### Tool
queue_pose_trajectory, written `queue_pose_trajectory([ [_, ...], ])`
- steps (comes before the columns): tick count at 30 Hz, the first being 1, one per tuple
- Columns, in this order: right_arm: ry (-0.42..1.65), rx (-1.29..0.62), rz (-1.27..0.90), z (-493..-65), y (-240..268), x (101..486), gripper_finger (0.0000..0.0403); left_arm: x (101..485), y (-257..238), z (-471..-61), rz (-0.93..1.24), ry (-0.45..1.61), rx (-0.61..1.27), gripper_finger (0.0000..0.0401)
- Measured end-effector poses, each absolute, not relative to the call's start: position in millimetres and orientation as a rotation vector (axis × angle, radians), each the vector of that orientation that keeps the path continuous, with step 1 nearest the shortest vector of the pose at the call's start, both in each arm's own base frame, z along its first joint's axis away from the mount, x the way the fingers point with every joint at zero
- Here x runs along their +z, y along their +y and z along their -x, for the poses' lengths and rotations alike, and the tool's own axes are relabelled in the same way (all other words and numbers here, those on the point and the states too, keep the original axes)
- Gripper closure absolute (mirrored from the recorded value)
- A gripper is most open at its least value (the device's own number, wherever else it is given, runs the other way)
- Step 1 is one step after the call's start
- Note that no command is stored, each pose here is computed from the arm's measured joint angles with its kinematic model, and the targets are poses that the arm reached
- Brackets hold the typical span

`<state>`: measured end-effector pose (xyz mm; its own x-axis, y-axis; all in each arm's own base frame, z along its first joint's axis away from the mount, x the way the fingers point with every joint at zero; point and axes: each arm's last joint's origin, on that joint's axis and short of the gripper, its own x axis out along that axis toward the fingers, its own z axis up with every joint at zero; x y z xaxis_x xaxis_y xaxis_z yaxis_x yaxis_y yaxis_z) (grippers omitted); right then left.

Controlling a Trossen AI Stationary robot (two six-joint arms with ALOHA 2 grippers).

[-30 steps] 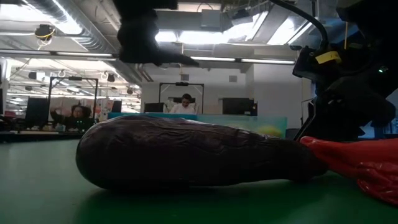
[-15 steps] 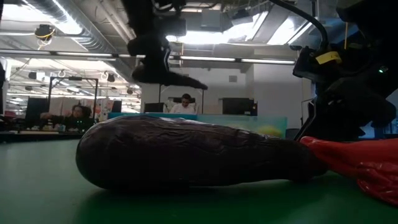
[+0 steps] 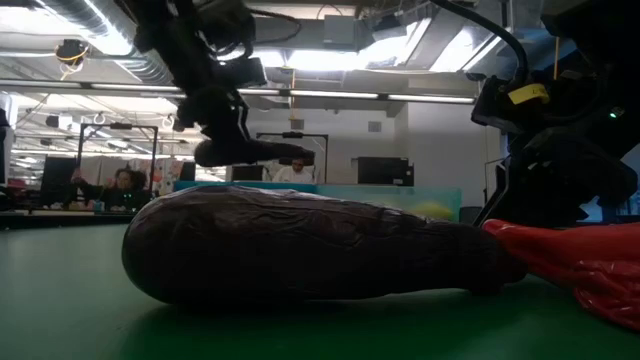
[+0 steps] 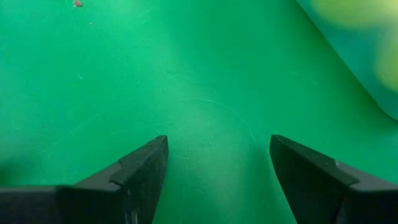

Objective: Sort produce into baskets
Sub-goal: Put the violet eggplant into the blue bin

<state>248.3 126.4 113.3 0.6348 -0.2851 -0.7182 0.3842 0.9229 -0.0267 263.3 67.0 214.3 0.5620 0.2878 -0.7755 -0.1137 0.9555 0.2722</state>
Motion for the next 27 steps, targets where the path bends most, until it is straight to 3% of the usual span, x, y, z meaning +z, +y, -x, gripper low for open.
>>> queue_pose_trajectory([
  [10, 0.794, -0.383, -0.134, -248.4, 126.4, 113.4, 0.0123, 186.7, 88.7, -267.9, -0.105, 1.017, 0.203, 0.0249],
  [27, 0.788, -0.391, -0.130, -248.5, 126.2, 113.6, 0.0123, 173.7, 107.9, -267.2, -0.005, 1.029, 0.209, 0.0248],
])
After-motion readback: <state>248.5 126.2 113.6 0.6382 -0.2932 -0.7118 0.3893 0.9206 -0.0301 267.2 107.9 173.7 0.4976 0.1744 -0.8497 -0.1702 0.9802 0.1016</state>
